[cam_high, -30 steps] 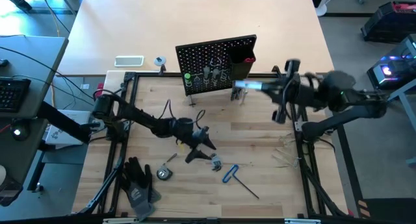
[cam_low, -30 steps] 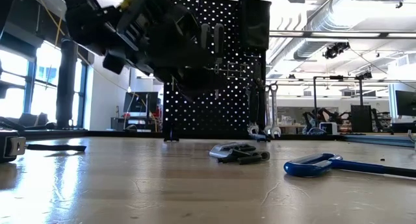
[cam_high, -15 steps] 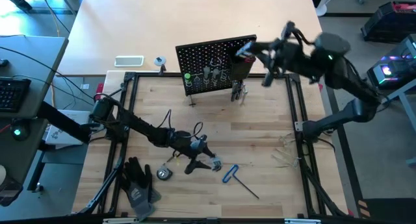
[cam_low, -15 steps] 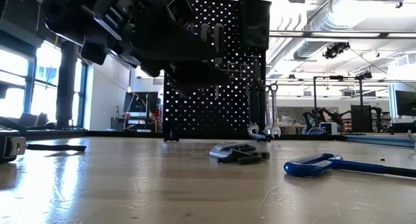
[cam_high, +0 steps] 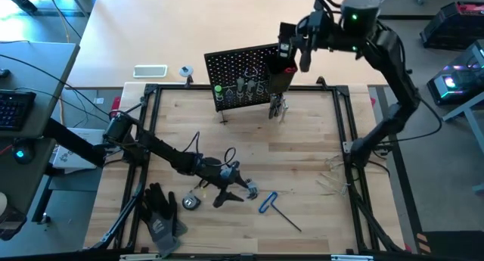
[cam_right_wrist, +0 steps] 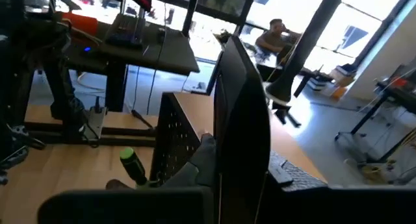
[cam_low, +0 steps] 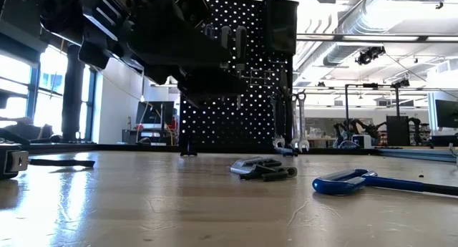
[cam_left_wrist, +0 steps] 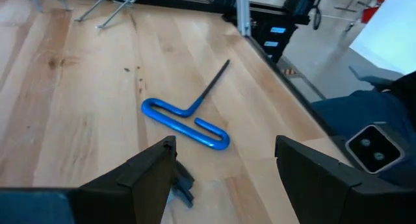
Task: Hang tools onto peg board
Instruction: Put the spirit level into the pegboard bin, then put the pick tool into the pegboard bin
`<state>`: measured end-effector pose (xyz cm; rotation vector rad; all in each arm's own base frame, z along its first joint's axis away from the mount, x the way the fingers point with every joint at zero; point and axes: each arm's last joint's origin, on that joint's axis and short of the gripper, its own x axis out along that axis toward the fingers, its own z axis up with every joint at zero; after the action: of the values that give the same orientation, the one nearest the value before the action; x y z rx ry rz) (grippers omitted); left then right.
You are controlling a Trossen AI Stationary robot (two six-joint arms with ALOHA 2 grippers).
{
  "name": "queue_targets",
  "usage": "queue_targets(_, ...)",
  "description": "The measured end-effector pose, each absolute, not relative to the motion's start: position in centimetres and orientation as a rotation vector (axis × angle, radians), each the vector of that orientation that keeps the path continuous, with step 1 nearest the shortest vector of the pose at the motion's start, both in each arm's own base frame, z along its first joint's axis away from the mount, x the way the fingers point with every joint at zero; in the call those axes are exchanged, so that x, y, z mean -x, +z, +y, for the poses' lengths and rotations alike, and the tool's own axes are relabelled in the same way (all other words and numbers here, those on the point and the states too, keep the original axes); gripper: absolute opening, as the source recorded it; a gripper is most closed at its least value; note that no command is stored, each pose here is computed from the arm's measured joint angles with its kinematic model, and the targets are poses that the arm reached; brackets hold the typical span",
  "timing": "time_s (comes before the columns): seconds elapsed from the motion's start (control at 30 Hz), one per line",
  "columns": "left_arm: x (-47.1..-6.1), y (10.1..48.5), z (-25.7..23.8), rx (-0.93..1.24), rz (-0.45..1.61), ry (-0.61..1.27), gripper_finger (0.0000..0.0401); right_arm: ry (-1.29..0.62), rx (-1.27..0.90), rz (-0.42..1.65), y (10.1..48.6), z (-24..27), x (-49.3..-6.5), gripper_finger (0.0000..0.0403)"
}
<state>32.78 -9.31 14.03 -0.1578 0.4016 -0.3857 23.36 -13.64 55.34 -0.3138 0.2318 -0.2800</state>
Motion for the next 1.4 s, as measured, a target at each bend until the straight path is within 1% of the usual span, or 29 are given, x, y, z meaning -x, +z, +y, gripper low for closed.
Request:
queue_targets(0.23, -32.7, 13.8, -9.2, 0.153, 0.428, -0.366, 0.0252, -0.249, 0.217, 0.306, 53.8, -16.6, -23.3, 0.0034)
queue_targets(0.4, -32.7, 13.7, -9.2, 0.152, 0.437, -0.365, 0.0252, -0.234, 0.176, 0.357, 52.8, -17.1, -23.4, 0.0035)
queue_targets(0.6, -32.7, 13.7, -9.2, 0.151, 0.438, -0.364, 0.0252, -0.263, 0.139, 0.402, 52.3, -17.2, -23.3, 0.0088)
queue_targets(0.8, -32.7, 13.7, -9.2, 0.161, 0.44, -0.363, 0.0252, -0.291, 0.116, 0.45, 52.1, -17.0, -22.9, 0.0099)
queue_targets(0.97, -32.6, 13.7, -9.4, 0.17, 0.442, -0.366, 0.0252, -0.344, 0.136, 0.44, 52.9, -16.2, -21.6, 0.0101)
queue_targets(1.13, -32.6, 13.7, -9.5, 0.174, 0.444, -0.365, 0.0252, -0.443, 0.197, 0.377, 54.8, -14.4, -19.1, 0.0102)
queue_targets(1.27, -32.6, 13.7, -9.5, 0.175, 0.444, -0.364, 0.0252, -0.447, 0.208, 0.316, 56.0, -12.6, -17.3, 0.0102)
queue_targets(1.4, -32.6, 13.7, -9.4, 0.168, 0.443, -0.362, 0.0252, -0.411, 0.225, 0.271, 56.9, -10.6, -15.9, 0.0103)
